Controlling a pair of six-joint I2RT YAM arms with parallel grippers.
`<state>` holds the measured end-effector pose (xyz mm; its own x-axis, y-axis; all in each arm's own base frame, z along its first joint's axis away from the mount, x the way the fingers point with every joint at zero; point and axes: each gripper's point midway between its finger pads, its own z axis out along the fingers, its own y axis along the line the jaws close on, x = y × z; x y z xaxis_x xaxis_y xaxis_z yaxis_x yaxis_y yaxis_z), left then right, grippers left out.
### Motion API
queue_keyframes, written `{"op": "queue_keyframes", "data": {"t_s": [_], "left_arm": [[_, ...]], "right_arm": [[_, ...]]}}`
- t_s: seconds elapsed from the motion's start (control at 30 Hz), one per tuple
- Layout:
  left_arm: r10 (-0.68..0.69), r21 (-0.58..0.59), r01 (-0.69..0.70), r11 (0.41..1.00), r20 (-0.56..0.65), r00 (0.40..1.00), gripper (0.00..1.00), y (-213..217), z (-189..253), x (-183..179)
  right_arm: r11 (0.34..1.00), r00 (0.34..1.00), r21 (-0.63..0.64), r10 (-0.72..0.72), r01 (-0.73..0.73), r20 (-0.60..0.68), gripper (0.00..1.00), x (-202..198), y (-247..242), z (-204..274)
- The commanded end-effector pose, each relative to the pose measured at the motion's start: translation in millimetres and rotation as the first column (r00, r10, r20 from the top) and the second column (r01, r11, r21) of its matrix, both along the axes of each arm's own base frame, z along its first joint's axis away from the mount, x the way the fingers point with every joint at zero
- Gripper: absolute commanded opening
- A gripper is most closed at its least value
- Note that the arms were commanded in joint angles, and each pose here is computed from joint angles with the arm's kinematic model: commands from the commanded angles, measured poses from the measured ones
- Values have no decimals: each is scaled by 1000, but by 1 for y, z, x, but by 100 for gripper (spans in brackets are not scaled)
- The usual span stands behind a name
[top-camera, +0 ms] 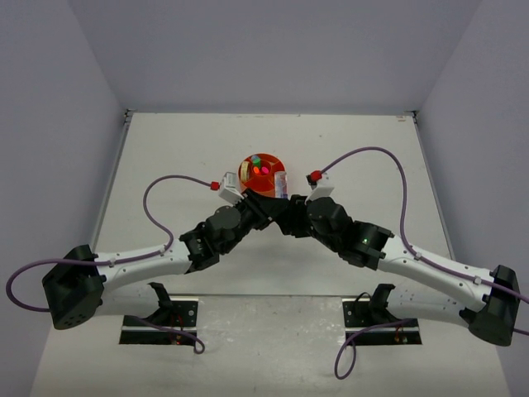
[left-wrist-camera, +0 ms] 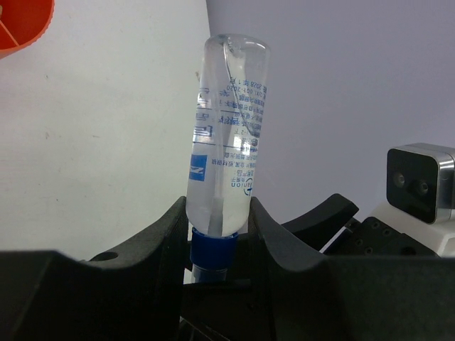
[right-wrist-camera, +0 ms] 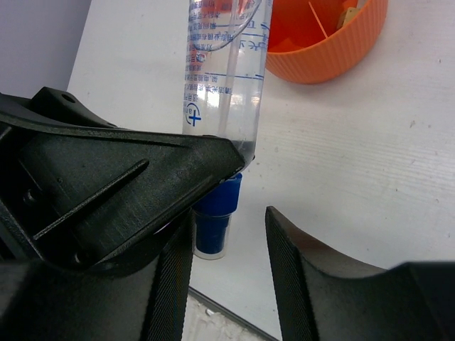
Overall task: Sort the stationery into containers
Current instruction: Pick up the stationery from the center of the board, then place the stationery in the storage box.
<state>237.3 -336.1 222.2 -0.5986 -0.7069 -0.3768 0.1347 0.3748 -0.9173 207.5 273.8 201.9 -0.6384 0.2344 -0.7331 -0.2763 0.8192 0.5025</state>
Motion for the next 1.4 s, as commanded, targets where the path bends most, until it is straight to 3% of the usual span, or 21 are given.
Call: {"op": "queue_keyframes", "data": {"t_s": [0.0,0.23,0.27,0.3,0.33,0.37,0.57,0.7,1.1,1.37], "left_arm": [[-22,-80,24,997,25,999,0,-6,21,-8],[-37,-94,37,995,4,999,0,-7,16,-13],[-42,-93,42,995,5,999,0,-7,16,-13],[-42,-93,42,995,5,999,0,-7,16,-13],[-47,-91,48,995,9,999,0,-8,17,-14],[-50,-91,51,995,13,999,0,-8,18,-15],[-31,-86,34,996,41,999,2,3,22,-16],[-10,-63,16,998,88,996,48,13,30,-16],[12,46,-21,999,188,982,86,28,48,-14],[67,178,-100,979,181,981,100,53,31,-10]], "right_arm": [[997,996,68,-47,42,79,40,14,5,30],[998,988,59,-9,0,157,30,19,10,42],[999,985,51,4,-13,173,22,19,12,43],[999,985,48,8,-17,170,21,19,13,42],[999,982,37,27,-34,186,7,20,15,42],[998,980,32,40,-48,196,0,20,17,42],[994,964,13,102,-108,244,0,13,16,38],[990,951,-2,138,-143,278,0,5,8,33],[980,932,-15,193,-198,306,0,-5,4,37],[984,950,-76,177,-162,258,0,-9,-15,36]]}}
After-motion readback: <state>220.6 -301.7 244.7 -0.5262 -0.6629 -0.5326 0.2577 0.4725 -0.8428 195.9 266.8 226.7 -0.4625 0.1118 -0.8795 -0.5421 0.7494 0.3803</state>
